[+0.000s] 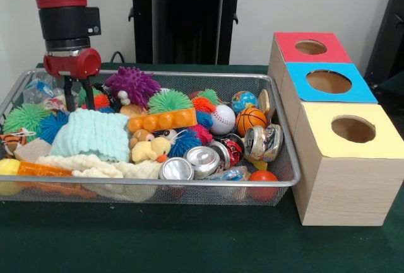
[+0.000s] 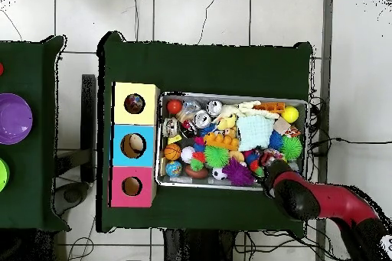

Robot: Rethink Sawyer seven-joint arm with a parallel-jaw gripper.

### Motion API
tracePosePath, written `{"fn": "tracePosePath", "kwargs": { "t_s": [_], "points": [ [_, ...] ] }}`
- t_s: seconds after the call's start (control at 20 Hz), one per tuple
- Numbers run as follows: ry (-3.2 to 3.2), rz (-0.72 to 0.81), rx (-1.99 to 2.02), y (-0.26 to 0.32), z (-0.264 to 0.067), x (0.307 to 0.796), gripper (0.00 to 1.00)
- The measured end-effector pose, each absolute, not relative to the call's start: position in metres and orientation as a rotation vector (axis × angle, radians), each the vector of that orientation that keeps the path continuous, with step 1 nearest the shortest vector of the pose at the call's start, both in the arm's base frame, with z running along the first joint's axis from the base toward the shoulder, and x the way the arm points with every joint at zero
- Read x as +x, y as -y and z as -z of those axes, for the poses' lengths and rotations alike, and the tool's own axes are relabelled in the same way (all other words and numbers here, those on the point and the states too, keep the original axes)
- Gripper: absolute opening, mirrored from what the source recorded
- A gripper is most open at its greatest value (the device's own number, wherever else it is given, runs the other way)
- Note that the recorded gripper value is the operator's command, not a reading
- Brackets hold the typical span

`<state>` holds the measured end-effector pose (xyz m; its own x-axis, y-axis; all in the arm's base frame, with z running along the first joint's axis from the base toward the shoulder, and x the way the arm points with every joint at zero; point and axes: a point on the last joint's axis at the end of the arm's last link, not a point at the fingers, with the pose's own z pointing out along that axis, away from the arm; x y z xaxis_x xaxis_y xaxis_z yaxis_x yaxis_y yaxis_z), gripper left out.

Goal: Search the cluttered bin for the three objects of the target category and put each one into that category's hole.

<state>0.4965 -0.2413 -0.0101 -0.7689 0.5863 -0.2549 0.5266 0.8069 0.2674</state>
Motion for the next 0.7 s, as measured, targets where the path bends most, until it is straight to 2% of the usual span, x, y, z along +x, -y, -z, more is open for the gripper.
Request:
{"fn": "tracePosePath", "kwargs": {
  "t_s": [0.7],
  "points": [
    [-2.649, -0.267, 0.916, 0.267, 0.000, 0.489, 1.00]
  ]
}}
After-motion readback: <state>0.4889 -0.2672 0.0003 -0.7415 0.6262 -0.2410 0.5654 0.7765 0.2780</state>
